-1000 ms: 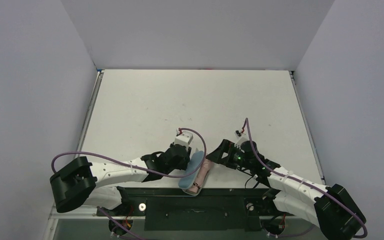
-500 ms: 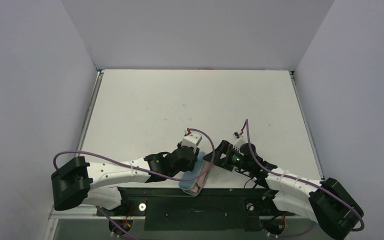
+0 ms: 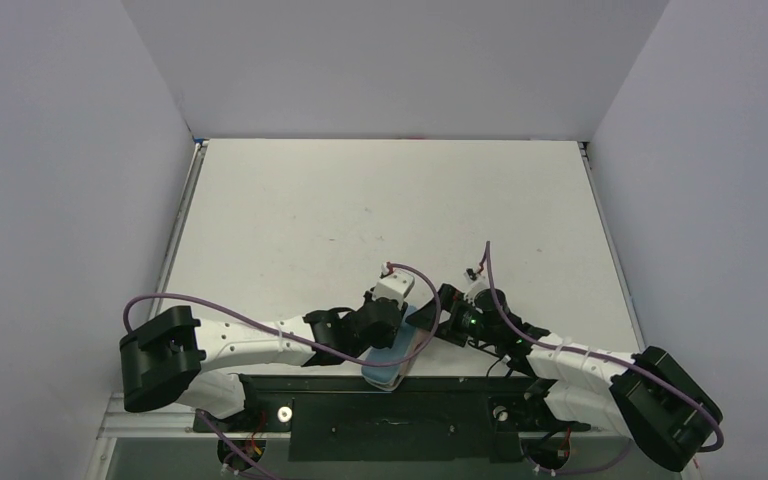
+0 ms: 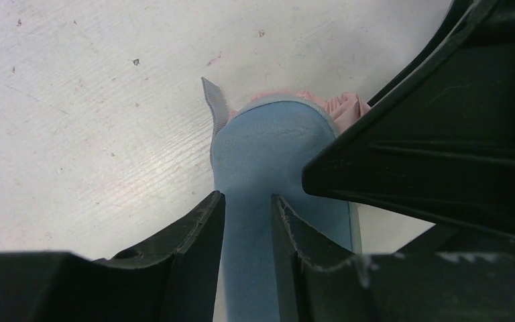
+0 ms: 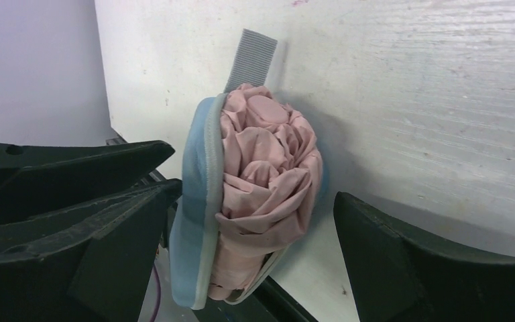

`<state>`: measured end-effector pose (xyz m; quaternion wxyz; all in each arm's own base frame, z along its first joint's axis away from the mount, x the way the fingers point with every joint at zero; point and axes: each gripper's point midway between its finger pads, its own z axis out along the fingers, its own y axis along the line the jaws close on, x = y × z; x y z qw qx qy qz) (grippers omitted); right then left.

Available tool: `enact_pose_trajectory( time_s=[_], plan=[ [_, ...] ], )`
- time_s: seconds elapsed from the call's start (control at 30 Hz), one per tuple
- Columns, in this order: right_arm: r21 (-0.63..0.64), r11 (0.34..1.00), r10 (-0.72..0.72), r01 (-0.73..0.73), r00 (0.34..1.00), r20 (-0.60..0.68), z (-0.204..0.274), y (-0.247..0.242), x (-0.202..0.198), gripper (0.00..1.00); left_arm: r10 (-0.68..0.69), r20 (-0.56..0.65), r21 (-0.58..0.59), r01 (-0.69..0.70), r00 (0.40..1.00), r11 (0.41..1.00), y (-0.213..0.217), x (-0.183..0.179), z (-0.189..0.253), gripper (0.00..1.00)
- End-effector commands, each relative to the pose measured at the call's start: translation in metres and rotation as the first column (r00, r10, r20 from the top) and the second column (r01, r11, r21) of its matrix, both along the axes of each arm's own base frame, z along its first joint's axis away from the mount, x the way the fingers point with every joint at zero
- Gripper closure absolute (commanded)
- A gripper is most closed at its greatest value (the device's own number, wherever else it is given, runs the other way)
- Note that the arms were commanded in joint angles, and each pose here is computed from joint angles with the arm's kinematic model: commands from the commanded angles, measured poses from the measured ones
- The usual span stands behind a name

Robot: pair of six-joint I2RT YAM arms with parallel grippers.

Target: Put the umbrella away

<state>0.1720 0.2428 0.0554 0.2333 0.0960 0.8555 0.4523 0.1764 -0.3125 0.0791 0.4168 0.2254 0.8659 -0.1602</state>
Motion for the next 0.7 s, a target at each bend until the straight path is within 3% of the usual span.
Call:
enact_pose_trajectory(
  time_s=[0.0, 0.27, 0.33, 0.53, 0.67],
  plan=[
    [-0.049, 0.999, -0.023, 0.024, 1.000, 0.014, -0.007, -0.004, 0.005, 0.09, 0.002, 0.010, -0.020, -0.002, 1.000, 1.000, -0.007, 0.000, 0.009, 0.71],
    [-0.025, 1.000, -0.015, 0.015, 1.000, -0.020, -0.014, 0.008, 0.002, 0.09, 0.006, 0.012, -0.018, -0.006, 1.000, 1.000, -0.006, 0.000, 0.008, 0.72],
    [-0.016, 1.000, -0.011, 0.010, 1.000, -0.029, -0.017, 0.012, 0.001, 0.14, 0.005, 0.011, -0.015, -0.005, 1.000, 1.000, -0.006, 0.000, 0.007, 0.72],
    [0.019, 1.000, -0.001, 0.002, 0.999, -0.050, -0.019, 0.019, -0.001, 0.61, 0.014, 0.012, -0.013, -0.014, 1.000, 1.000, -0.003, 0.000, 0.007, 0.72],
    [0.038, 0.999, 0.002, -0.001, 1.000, -0.031, -0.011, 0.024, 0.004, 0.77, 0.016, 0.013, -0.013, -0.016, 1.000, 1.000, -0.003, 0.000, 0.007, 0.71]
  ],
)
